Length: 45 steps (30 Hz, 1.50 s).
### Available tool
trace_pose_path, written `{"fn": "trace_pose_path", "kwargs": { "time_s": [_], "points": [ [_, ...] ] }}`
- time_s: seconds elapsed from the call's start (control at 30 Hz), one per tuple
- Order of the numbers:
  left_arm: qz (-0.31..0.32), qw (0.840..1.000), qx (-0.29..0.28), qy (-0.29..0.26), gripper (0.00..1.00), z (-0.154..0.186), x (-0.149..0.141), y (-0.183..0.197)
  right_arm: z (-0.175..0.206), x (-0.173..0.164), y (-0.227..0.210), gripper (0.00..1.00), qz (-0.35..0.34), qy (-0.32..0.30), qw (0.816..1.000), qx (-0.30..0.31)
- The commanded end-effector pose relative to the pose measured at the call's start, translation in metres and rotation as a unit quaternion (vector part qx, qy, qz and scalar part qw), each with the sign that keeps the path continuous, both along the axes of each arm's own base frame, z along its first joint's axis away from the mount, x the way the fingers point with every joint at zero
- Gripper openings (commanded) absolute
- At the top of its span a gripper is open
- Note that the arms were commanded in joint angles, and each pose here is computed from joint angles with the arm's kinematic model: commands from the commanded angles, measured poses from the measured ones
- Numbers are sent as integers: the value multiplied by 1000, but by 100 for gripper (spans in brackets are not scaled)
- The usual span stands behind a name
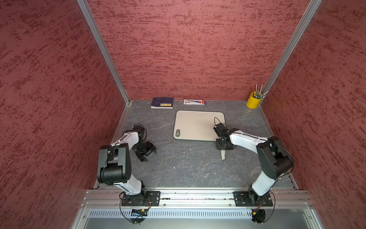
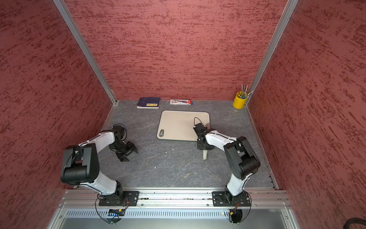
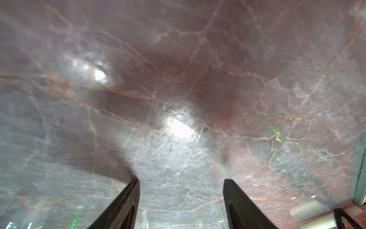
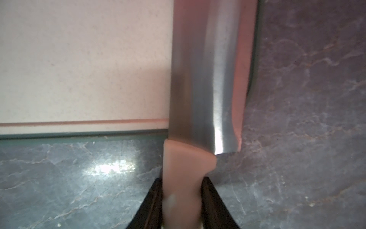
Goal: Align the knife with the edge of the cutting board
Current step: Adjust the knife at the edge of the cutting board.
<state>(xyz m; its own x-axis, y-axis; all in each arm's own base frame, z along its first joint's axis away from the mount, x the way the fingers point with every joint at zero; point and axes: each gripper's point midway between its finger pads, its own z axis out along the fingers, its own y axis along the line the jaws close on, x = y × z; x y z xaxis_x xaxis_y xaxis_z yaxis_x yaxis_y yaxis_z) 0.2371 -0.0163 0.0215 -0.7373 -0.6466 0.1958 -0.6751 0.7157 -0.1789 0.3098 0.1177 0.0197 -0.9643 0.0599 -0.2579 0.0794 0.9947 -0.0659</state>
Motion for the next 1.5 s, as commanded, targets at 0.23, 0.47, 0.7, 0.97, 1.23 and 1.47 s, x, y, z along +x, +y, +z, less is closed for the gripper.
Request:
{"fn": "trace_pose_path", "kwargs": {
  "time_s": [0.23,0.47,0.7,0.97,1.23,1.47],
  "points": [
    [-7,1000,5,-3,71,4,3,0,18,25,-2,30,-3,-34,999,-8],
    [-9,1000,4,-3,71,4,3,-1,19,24,-5,31,0,-35,999,-13],
    [-10,1000,3,-3,71,4,3,-1,19,27,-4,31,-5,-34,999,-7],
    [-11,1000,2,-2,71,4,3,-2,18,31,-1,31,-12,-29,999,2],
    [-11,1000,2,-1,72,3,3,-2,18,30,0,30,-9,-31,999,5],
    [-10,1000,1,-1,72,2,3,-2,17,28,1,30,-6,-31,999,11]
  ]
}}
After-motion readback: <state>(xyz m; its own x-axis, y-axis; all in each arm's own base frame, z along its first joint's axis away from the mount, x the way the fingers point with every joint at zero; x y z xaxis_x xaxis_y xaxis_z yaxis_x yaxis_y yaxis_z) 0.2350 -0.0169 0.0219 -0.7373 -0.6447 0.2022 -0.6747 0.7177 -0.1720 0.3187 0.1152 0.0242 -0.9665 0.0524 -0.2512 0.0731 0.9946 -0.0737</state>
